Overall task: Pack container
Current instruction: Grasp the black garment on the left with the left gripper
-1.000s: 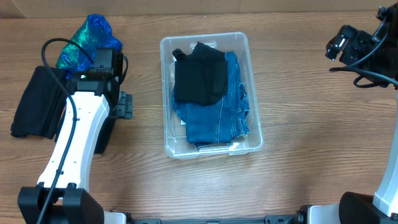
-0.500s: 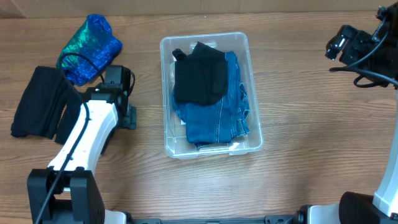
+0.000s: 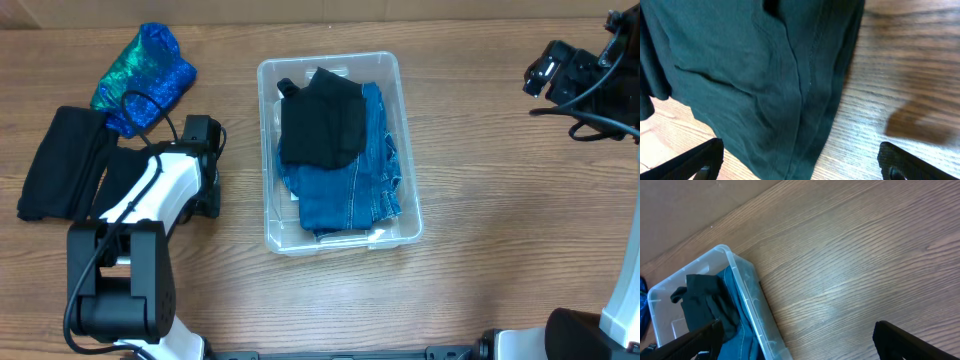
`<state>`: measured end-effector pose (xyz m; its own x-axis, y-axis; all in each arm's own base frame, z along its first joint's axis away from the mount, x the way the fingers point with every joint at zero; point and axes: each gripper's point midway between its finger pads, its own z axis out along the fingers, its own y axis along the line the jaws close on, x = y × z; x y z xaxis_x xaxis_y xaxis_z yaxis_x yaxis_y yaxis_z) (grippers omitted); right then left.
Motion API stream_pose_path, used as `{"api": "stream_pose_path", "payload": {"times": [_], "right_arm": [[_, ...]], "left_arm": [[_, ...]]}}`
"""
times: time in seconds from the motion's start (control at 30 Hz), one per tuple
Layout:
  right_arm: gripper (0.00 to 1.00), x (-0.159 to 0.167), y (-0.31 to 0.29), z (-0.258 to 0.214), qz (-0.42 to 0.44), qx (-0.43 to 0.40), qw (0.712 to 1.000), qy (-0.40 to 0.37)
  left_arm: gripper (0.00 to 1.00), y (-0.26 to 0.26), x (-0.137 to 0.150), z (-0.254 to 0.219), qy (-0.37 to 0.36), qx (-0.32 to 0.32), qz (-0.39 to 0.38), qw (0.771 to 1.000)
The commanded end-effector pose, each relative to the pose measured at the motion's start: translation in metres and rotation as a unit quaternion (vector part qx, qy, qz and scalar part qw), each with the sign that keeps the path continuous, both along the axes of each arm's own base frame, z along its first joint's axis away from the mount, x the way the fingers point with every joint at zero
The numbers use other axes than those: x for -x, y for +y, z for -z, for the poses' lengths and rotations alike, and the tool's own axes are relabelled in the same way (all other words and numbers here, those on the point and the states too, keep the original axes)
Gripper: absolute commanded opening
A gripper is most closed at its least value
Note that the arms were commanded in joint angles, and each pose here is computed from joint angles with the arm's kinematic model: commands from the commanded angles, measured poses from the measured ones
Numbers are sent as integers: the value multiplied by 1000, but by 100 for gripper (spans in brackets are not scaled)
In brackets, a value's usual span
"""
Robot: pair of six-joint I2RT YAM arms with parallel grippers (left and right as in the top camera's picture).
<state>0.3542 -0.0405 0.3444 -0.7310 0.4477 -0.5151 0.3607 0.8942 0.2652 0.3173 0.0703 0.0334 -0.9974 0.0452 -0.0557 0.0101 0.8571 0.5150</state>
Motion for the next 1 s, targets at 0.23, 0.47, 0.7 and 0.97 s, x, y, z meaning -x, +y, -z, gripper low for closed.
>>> {"api": "stream_pose_path", "payload": {"times": [0.23,0.47,0.7,0.97], "right_arm": [[100,2,2,-9,-5,1,1000,-14],[100,2,2,-9,-5,1,1000,-15],[100,2,2,-9,-5,1,1000,-14],[100,2,2,-9,-5,1,1000,-15]], "left_arm": [[100,18,7,33,35,-14,-26,999],[100,38,16,44,47,-41,-67,996],[89,51,24,69,73,-60,-80,992],[21,54,27,76,84,-73,-81,990]]}}
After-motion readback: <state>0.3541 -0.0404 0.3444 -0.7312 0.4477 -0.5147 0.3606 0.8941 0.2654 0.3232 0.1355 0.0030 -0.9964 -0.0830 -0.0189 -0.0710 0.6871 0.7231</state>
